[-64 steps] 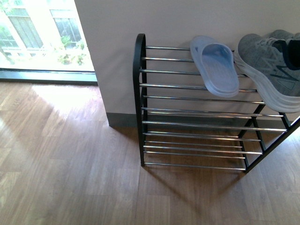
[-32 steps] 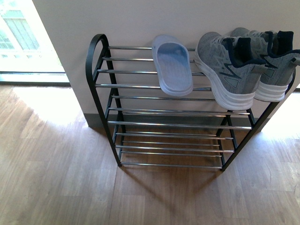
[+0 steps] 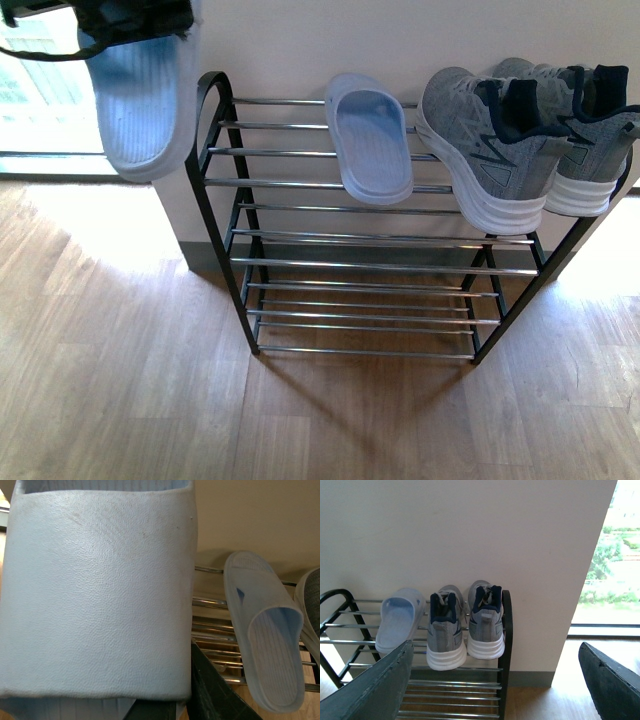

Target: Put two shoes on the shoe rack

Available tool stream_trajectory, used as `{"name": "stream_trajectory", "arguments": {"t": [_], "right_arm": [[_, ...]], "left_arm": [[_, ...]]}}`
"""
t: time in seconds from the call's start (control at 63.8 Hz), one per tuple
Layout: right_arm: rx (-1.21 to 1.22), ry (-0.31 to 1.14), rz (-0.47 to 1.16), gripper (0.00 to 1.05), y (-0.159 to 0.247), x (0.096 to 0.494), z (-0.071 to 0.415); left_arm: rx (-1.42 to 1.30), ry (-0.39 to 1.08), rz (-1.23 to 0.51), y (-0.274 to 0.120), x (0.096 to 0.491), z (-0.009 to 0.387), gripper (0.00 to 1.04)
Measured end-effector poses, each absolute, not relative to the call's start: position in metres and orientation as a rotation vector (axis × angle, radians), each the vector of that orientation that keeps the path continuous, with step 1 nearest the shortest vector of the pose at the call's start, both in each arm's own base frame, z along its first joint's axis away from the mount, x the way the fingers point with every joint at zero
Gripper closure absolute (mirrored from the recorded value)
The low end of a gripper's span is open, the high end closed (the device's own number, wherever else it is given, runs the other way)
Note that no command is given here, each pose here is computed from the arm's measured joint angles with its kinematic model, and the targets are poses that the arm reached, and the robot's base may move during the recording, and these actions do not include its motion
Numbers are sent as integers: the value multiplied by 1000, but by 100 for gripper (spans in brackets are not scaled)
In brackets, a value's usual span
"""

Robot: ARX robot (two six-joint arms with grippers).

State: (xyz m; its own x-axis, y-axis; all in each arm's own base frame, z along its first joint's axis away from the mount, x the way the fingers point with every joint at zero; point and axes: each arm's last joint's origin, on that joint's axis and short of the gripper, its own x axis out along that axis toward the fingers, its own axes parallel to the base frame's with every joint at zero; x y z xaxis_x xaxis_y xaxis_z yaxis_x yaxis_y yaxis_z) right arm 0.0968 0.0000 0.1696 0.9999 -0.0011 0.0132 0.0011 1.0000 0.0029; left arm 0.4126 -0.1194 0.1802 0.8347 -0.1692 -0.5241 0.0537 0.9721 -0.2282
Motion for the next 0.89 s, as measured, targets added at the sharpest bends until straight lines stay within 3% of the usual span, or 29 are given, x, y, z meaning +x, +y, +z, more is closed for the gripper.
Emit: {"name": "stream_trajectory", "arguments": {"t": [0.204,0.486,0.863,0.894], "right_arm": [[3,-13,-1,9,0,97,170],[3,-13,-1,9,0,97,170],[3,-13,-1,9,0,97,170],[3,-13,-1,9,0,97,170]], "left_arm": [[-166,651,-254,-160,468,148,103],[-136,691,-320,-189,487,132,103],[-127,765,-302,-195,497,96,103],[-130,771,-301,-195,497,93,99]]}}
